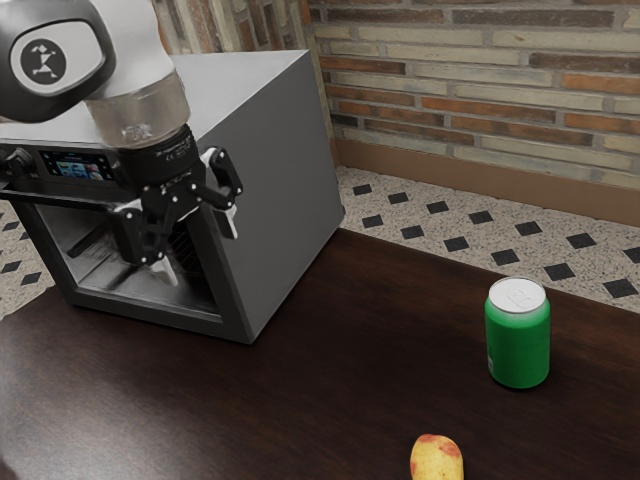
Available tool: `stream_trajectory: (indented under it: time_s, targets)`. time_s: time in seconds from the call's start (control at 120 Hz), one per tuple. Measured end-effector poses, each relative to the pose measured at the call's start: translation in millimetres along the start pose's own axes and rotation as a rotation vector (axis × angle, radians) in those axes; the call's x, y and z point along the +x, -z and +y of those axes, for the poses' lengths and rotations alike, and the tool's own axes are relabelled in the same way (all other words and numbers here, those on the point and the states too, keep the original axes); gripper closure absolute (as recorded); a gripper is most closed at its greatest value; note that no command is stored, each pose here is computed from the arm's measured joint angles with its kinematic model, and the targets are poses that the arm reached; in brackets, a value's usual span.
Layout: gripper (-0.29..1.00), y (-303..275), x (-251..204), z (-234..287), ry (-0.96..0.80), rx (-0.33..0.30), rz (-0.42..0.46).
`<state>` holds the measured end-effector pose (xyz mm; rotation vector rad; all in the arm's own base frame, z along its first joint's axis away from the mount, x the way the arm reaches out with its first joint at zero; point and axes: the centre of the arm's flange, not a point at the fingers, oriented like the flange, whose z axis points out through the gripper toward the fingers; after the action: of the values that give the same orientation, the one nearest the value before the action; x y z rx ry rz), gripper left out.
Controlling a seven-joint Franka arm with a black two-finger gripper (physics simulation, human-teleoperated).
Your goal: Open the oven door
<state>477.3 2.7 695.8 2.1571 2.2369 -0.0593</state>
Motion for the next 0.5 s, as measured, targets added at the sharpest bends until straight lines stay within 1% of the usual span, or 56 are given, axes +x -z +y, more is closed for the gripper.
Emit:
stream_trajectory:
  time_s: [0.083,0.167,0.217,0.25,0.35,0.383,0.45,0.5]
  targets:
    - [0.0,1,-4,-1,0.081,-0.003,-0.001]
    - [0.0,11,-19,-10,0.127,-0.027,0.004]
    - [0.0,6,-17,-5,0.173,-0.026,0.008]
    - [0.0,7,-12,-2,0.21,-0.037,0.013]
    - [0.0,8,10,13,0.324,-0.098,0.01]
    - [0.0,11,21,2,0.363,-0.127,0.005]
    - [0.0,9,37,-37,0.43,-0.188,-0.01]
    - [0.0,8,46,-45,0.472,-0.229,-0.017]
